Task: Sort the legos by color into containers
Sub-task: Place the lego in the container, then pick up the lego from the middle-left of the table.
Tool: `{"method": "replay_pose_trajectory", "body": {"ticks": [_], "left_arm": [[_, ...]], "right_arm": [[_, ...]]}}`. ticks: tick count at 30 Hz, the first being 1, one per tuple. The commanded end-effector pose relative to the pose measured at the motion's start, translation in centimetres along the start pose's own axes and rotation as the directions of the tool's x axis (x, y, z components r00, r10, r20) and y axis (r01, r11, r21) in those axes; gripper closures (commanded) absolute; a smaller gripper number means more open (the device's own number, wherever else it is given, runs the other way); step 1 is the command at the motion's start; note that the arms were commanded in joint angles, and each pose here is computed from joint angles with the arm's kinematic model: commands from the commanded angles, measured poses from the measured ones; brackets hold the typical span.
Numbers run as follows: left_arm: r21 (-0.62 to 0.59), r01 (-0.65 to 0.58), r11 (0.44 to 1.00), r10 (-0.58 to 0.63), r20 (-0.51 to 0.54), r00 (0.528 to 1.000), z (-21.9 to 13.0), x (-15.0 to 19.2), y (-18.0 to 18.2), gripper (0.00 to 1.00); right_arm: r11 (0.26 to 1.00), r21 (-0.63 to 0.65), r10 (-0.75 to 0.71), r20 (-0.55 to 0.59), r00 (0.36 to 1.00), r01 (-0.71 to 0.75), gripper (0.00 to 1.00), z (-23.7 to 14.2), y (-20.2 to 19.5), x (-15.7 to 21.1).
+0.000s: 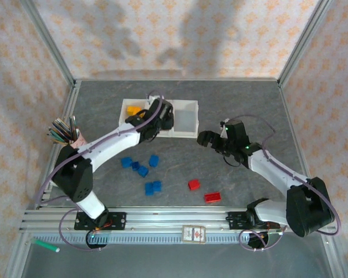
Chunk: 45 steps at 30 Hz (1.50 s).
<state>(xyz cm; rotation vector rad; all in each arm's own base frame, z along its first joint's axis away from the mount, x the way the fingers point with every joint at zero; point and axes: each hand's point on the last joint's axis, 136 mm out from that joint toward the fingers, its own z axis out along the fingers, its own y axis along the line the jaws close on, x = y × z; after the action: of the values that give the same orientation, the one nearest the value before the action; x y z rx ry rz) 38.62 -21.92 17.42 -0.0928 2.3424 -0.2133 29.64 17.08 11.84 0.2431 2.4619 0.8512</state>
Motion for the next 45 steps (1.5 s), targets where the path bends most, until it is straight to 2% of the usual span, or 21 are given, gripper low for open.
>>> {"method": "replay_pose_trajectory", "body": {"ticks": [1, 5, 8, 10, 15, 22, 30, 38, 45], "left_arm": [[0.037, -0.025, 0.999, 0.027, -0.069, 0.997, -1.6, 4.1, -0.9, 0.39], [0.111, -0.050, 0.993, 0.065, -0.141, 0.988, -3.1, 8.9, -2.8, 0.37], [0.151, -0.088, 0.985, 0.117, -0.199, 0.973, -4.1, 12.3, -4.3, 0.35], [0.220, -0.133, 0.966, 0.180, -0.211, 0.961, -4.9, 14.4, -6.2, 0.32], [0.365, -0.258, 0.895, 0.341, -0.185, 0.922, -5.6, 18.2, -9.3, 0.27], [0.458, -0.435, 0.775, 0.532, -0.102, 0.841, -5.1, 22.2, -11.3, 0.26], [0.481, -0.516, 0.709, 0.610, -0.051, 0.791, -3.9, 24.4, -12.2, 0.25], [0.504, -0.539, 0.675, 0.657, -0.080, 0.749, -2.7, 26.7, -11.8, 0.27], [0.494, -0.553, 0.670, 0.672, -0.089, 0.735, -1.8, 27.5, -11.5, 0.39]], "right_arm": [[0.999, 0.048, 0.008, -0.014, 1.000, -0.008, 0.00, -0.9, -1.7, 1.2], [0.996, 0.083, 0.036, -0.033, 0.999, -0.033, 0.00, -1.2, -3.1, 2.5], [0.992, 0.109, 0.063, -0.041, 0.997, -0.058, 0.00, -1.5, -4.0, 3.3], [0.990, 0.120, 0.077, -0.041, 0.996, -0.072, 0.00, -1.6, -4.5, 3.7], [0.985, 0.138, 0.112, -0.028, 0.993, -0.108, 0.00, -1.9, -5.4, 4.2], [0.980, 0.150, 0.135, -0.014, 0.991, -0.132, 0.00, -2.3, -6.0, 4.5], [0.978, 0.155, 0.141, 0.003, 0.990, -0.140, 0.00, -2.6, -6.3, 4.3], [0.977, 0.162, 0.138, 0.003, 0.990, -0.137, 0.00, -2.6, -6.5, 4.4], [0.978, 0.161, 0.136, 0.004, 0.991, -0.135, 0.00, -2.6, -6.5, 4.3]]}}
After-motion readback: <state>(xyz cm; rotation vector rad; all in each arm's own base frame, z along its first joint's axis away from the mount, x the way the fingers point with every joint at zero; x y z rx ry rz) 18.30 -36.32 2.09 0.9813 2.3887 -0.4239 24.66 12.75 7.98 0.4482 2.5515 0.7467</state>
